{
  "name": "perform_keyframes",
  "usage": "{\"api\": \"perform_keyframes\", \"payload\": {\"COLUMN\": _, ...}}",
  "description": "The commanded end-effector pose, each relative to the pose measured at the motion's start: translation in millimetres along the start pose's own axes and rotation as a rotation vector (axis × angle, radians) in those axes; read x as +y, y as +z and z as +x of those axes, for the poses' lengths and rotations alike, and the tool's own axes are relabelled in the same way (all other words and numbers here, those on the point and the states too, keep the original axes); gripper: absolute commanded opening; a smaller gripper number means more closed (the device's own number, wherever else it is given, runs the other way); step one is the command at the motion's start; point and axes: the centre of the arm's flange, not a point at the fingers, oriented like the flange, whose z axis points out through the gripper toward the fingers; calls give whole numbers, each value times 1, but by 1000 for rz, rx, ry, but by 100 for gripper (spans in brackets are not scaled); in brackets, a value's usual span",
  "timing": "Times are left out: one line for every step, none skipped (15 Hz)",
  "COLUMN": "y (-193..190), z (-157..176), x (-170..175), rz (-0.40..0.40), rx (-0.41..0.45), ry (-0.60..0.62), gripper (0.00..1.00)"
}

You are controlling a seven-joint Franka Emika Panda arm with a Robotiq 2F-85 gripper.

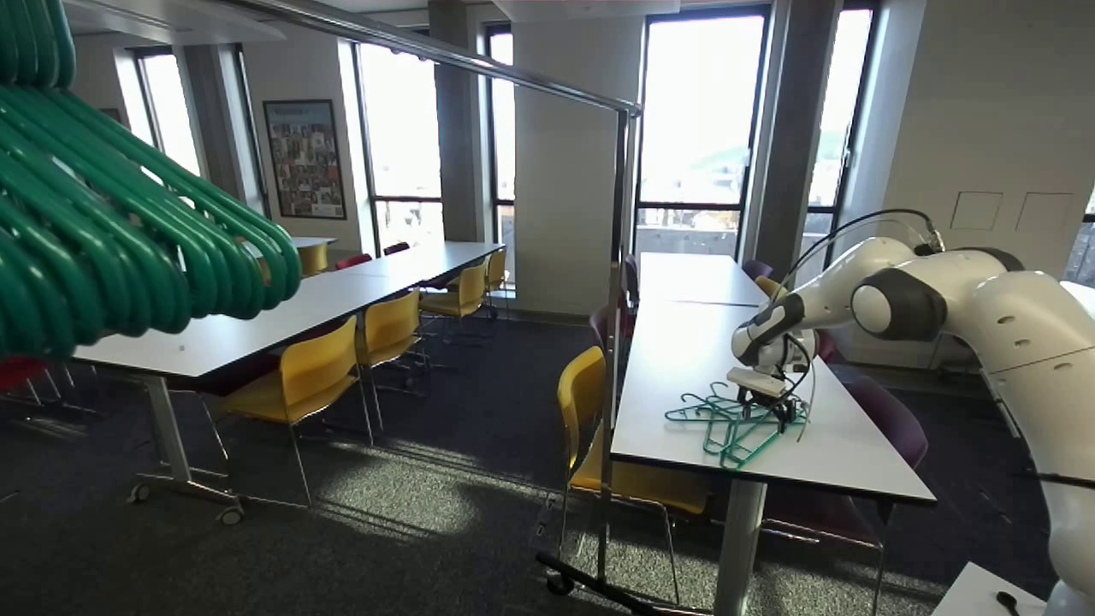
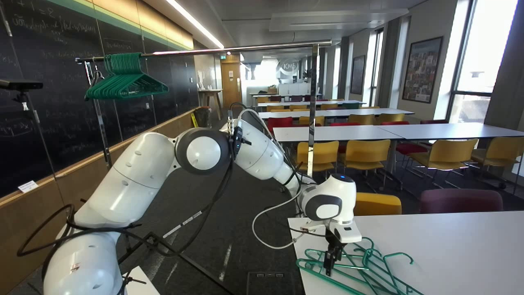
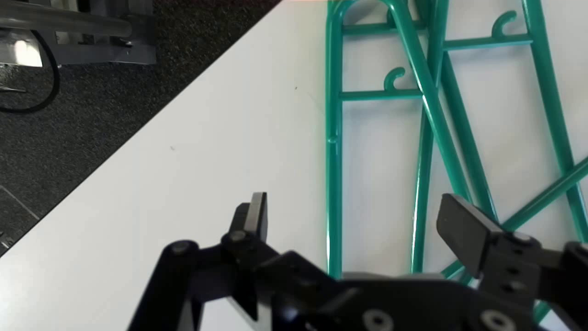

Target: Lift the hanger on top and put it on the rail

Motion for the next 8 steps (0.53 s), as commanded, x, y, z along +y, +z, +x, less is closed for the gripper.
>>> {"api": "perform_keyframes", "payload": {"y": 12, "z": 25, "x": -26, "rz": 16, "rx": 41, "ry": 69, "gripper": 100}}
{"api": "perform_keyframes", "payload": {"y": 16, "z": 28, "x": -29, "rz": 15, "rx": 47, "ry": 82, "gripper": 100}}
{"api": "perform_keyframes", "payload": {"y": 19, "z": 32, "x": -31, "rz": 14, "rx": 53, "ry": 93, "gripper": 100}}
{"api": "perform_keyframes", "payload": {"y": 23, "z": 35, "x": -34, "rz": 13, "rx": 58, "ry": 101, "gripper": 100}}
{"api": "perform_keyframes", "payload": {"y": 25, "z": 37, "x": -35, "rz": 11, "rx": 63, "ry": 109, "gripper": 100}}
{"api": "perform_keyframes", "payload": {"y": 27, "z": 40, "x": -36, "rz": 6, "rx": 67, "ry": 107, "gripper": 100}}
{"api": "perform_keyframes", "payload": {"y": 29, "z": 42, "x": -37, "rz": 5, "rx": 70, "ry": 107, "gripper": 100}}
{"api": "perform_keyframes", "payload": {"y": 30, "z": 44, "x": -37, "rz": 3, "rx": 72, "ry": 105, "gripper": 100}}
